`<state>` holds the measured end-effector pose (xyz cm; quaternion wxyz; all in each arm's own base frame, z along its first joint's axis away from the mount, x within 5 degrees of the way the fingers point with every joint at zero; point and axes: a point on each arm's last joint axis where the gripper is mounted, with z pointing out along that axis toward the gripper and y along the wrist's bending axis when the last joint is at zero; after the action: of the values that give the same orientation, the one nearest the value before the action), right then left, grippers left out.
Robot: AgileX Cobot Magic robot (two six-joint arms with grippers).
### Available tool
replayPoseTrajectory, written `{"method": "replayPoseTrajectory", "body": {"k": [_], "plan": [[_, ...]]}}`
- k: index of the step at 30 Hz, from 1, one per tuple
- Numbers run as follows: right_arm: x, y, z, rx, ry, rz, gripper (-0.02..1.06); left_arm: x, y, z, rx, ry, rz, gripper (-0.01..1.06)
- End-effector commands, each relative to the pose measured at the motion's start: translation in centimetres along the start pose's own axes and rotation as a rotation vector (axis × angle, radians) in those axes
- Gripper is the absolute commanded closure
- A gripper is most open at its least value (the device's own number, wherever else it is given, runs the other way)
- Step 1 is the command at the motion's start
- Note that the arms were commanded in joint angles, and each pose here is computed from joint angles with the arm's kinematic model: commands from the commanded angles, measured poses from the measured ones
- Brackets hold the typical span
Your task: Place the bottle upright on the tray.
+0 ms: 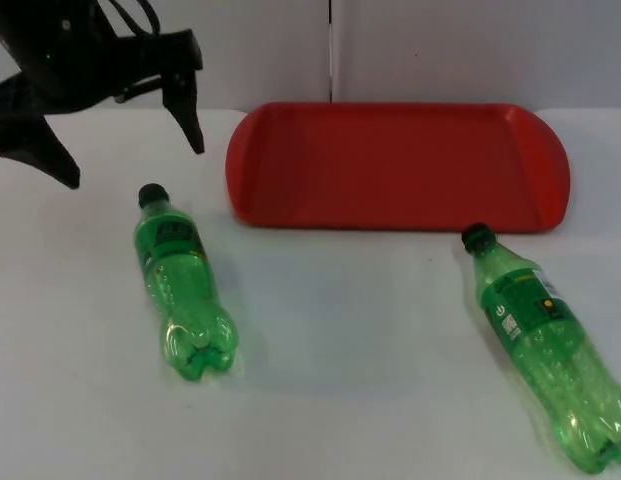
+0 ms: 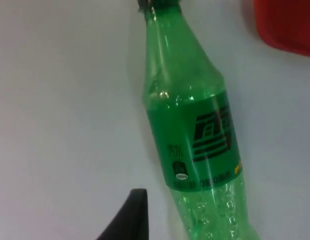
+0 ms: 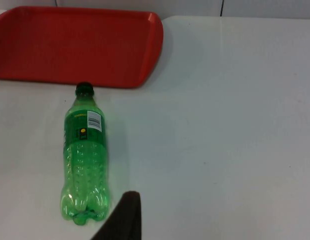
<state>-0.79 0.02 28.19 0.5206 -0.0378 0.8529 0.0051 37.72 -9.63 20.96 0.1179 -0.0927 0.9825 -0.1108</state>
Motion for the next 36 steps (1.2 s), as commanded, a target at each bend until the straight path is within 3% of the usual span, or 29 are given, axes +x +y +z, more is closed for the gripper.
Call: {"method": "replayPoseTrajectory", "body": {"k": [1,10,15,23,36], "plan": [[0.1,0.0,0.1,0.001,0.000,0.007,0.00,0.1,-0.3,0.8,-0.013,0.013,-0.016,0.01],[0.1,0.0,0.1,0.001,0.000,0.007,0.00,-0.1,0.3,3.1,-0.096,0.026,-0.113,0.01],[0.1,0.0,0.1,0.001,0.000,0.007,0.00,-0.1,0.1,4.2,-0.090,0.024,-0.158,0.01],[0.1,0.0,0.1,0.001,0.000,0.007,0.00,-0.7,-0.9,6.2,-0.131,0.036,-0.115,0.01],[0.1,0.0,0.1,0.001,0.000,0.007,0.00,-1.0,-0.3,10.8,-0.179,0.073,-0.136,0.01]]}}
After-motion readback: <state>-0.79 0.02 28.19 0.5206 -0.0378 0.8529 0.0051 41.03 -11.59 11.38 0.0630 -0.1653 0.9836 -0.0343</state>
